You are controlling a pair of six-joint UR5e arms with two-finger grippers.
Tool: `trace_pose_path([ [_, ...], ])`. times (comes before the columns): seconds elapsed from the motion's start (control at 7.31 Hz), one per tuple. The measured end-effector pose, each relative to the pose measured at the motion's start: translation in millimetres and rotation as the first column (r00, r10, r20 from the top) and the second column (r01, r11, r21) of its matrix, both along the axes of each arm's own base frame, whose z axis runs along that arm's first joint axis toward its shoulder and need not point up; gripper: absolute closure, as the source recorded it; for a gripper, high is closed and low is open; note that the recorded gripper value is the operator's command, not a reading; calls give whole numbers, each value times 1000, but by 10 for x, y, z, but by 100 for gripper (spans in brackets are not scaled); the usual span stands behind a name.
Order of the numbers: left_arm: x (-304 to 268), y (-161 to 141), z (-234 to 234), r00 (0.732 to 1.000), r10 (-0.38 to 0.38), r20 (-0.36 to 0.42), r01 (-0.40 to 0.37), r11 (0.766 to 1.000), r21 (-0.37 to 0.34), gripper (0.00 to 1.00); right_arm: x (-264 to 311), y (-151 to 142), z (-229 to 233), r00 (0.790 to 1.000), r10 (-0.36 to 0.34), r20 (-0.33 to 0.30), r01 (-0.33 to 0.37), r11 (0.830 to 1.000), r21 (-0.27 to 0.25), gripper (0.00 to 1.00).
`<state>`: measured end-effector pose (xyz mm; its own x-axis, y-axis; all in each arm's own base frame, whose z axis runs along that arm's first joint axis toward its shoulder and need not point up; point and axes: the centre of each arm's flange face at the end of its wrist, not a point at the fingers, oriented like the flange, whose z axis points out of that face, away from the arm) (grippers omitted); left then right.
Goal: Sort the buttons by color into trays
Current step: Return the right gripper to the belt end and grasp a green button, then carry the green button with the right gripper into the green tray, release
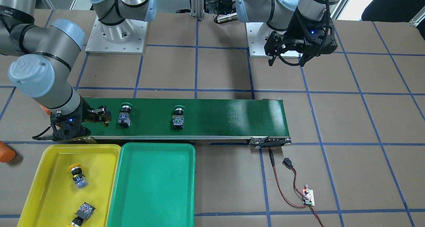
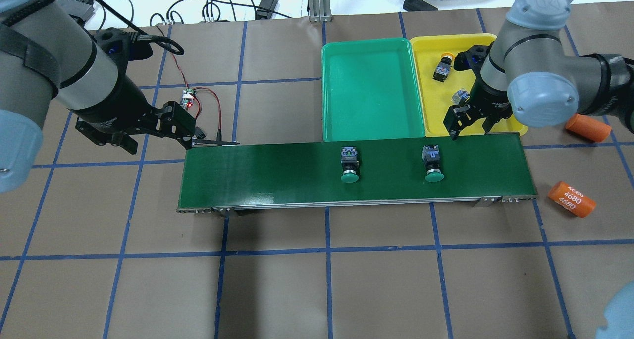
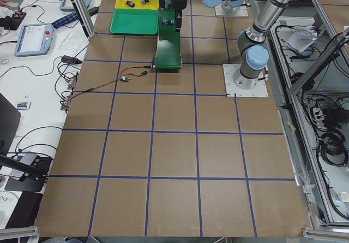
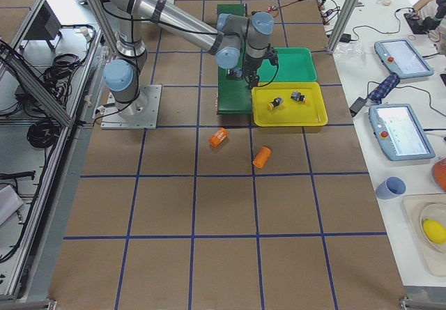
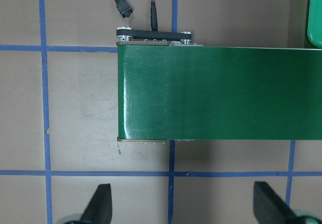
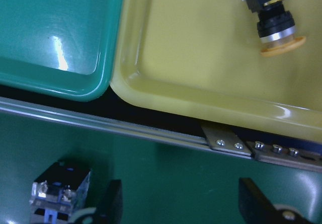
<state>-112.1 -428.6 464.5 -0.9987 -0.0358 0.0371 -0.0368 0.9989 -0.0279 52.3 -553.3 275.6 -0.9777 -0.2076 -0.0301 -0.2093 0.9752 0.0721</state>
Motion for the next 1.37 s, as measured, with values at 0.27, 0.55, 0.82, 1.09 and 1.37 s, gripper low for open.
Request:
trace_pose_path([
  [0.27, -2, 0, 1, 1000, 0, -1, 0, 1000, -1, 0, 51, 65, 19, 998, -44, 39, 43, 999, 14, 17],
  [0.55, -2, -2, 3, 1000, 0, -2, 0, 1000, -2, 0, 104, 115, 59, 995, -73, 66, 72, 997, 30, 17],
  [0.82, 0, -3, 3, 1000, 0, 0, 0, 1000, -3, 0, 141, 141, 53, 995, -76, 70, 73, 996, 46, 17],
  [1.09, 0, -4, 2, 1000, 0, -1, 0, 1000, -3, 0, 158, 200, -30, 995, -70, 72, 65, 996, 69, 17],
  [1.37, 0, -3, 4, 1000, 0, 0, 0, 1000, -3, 0, 172, 291, -158, 995, -65, 75, 58, 994, 97, 46],
])
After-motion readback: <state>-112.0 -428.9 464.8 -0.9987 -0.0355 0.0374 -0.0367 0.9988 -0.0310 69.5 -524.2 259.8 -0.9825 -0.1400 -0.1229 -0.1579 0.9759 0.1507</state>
